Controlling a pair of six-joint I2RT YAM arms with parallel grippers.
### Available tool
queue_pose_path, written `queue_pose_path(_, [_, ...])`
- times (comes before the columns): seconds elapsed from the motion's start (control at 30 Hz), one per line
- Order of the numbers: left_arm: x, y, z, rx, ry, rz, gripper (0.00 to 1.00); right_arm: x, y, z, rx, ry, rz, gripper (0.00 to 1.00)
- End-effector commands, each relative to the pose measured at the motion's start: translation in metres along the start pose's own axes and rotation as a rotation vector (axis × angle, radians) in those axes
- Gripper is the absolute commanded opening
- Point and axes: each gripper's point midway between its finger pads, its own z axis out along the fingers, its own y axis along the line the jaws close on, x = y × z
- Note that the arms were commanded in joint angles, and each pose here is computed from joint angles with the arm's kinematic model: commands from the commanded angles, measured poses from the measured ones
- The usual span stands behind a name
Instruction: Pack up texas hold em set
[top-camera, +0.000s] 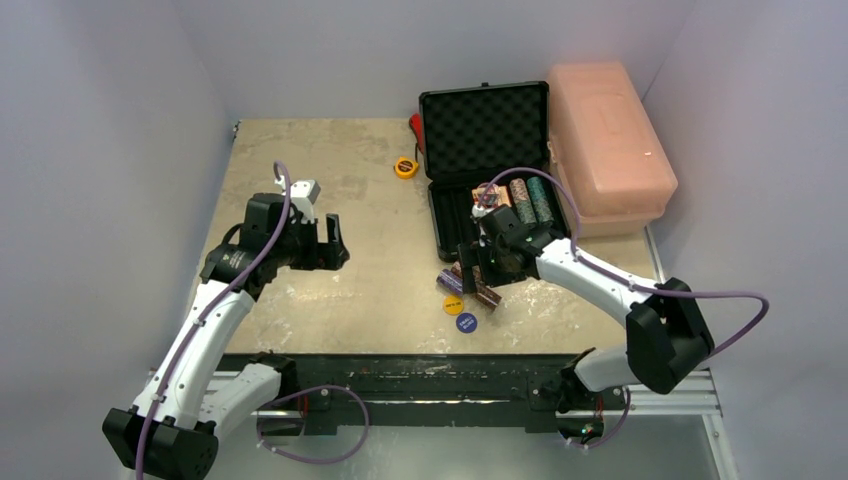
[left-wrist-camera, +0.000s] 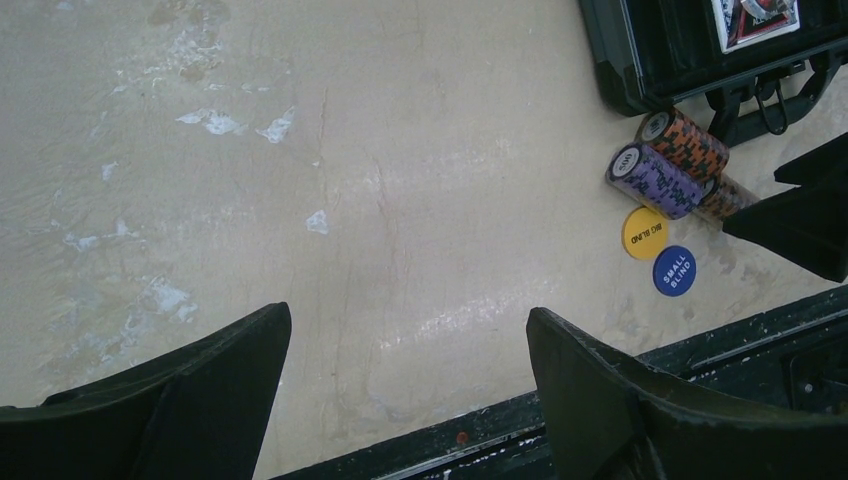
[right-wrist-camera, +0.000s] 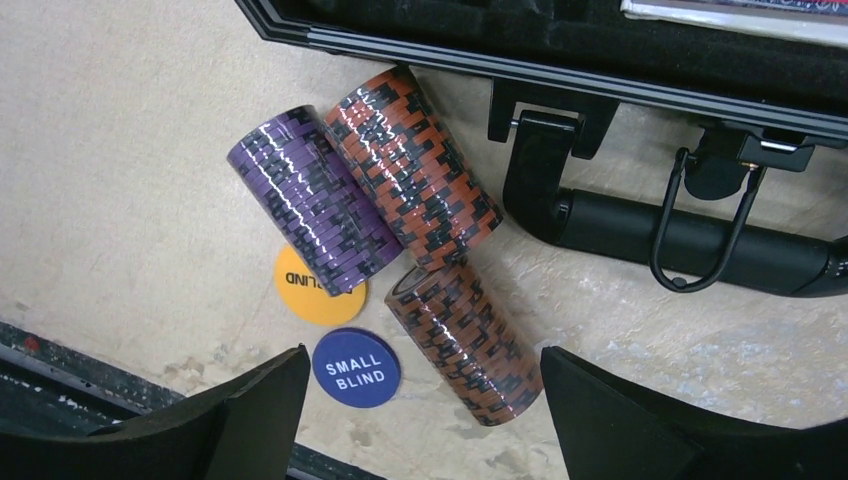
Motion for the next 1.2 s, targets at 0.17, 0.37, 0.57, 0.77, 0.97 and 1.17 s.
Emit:
queue_pose_path(0.17, [-0.013, -0.009, -0.009, 0.029, -0.041, 0.014, 0.88, 0.000, -0.007, 0.010, 0.044, -0.029, 0.052, 0.88])
queue_pose_path(0.37, [-0.013, -0.009, -0.009, 0.029, -0.040, 0.014, 0.88, 0.002, -0.006, 0.013, 0.038, -0.029, 0.098, 0.86])
queue_pose_path(0.57, [-0.013, -0.008, -0.009, 0.027, -0.039, 0.013, 0.88, 0.013, -0.011, 0.020, 0.065, -0.008, 0.132, 0.81])
queue_pose_path(0.77, [-0.012, -0.008, -0.009, 0.026, -0.037, 0.013, 0.88, 0.019, -0.016, 0.022, 0.084, -0.004, 0.152, 0.76])
queue_pose_path(0.97, [-0.012, -0.008, -0.009, 0.024, -0.036, 0.013, 0.88, 0.020, -0.016, 0.021, 0.083, -0.012, 0.170, 0.67])
queue_pose_path(1.17, [-0.012, -0.008, -0.009, 0.024, -0.035, 0.014, 0.87, 0.021, -0.013, 0.019, 0.065, -0.020, 0.199, 0.56])
